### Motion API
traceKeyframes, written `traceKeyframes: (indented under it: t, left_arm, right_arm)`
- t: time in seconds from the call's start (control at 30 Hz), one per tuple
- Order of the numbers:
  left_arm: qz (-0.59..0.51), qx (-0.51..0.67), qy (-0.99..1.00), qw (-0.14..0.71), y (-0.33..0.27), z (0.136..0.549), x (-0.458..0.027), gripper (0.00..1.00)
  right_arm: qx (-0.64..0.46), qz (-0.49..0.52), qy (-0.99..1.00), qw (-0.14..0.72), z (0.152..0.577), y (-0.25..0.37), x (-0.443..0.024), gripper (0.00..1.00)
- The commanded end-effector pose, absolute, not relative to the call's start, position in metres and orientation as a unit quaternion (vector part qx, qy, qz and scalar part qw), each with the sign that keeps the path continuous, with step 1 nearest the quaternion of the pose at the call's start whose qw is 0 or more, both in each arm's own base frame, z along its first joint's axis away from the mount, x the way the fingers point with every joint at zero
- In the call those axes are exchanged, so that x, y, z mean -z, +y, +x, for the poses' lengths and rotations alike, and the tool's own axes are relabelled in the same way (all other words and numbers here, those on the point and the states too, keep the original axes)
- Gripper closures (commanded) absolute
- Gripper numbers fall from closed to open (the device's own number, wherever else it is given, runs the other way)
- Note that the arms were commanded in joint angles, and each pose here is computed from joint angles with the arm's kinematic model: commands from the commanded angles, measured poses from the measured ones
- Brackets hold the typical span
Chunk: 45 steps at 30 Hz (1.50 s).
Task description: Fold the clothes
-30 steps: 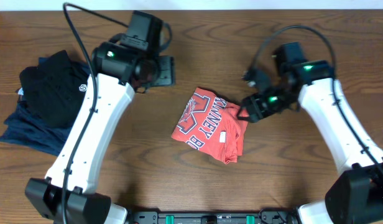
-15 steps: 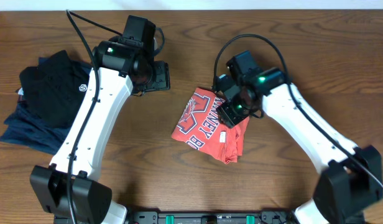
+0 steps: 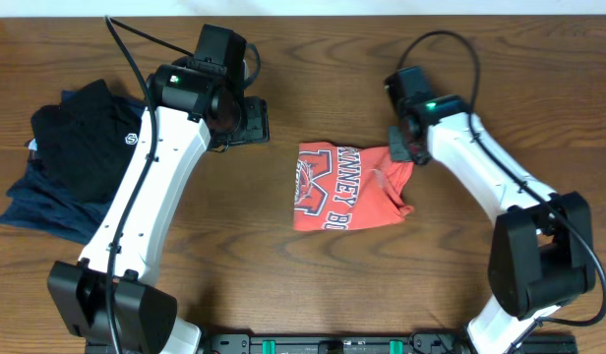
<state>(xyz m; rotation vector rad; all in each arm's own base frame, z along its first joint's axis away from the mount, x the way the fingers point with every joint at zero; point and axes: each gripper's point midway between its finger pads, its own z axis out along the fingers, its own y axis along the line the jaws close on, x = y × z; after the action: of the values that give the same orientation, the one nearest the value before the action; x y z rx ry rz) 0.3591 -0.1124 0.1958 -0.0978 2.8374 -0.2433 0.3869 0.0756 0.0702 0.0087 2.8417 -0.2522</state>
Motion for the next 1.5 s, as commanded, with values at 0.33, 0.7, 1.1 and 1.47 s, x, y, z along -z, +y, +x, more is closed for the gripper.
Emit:
traceKeyframes:
  t: [0.33,0.7,1.1,1.47]
  left_arm:
    - [0.009,0.083,0.984,0.157,-0.117,0.364,-0.194,0.30]
    - [0.142,0.142,0.972,0.123,-0.186,0.400,-0.114,0.27]
    - [0.160,0.111,0.981,-0.027,-0.204,0.366,-0.001,0.32]
    - [-0.020,0.028,0.976,-0.215,-0.169,0.285,-0.015,0.42]
  right_arm:
    - [0.019,-0.002,0.994,0.104,0.358,0.084,-0.097,0.65]
    - [-0.153,-0.099,0.983,0.016,0.296,0.152,-0.111,0.64]
    - [-0.139,-0.116,0.983,-0.012,0.261,0.151,-0.038,0.56]
    - [0.007,-0.037,0.971,0.236,0.382,0.072,-0.039,0.38]
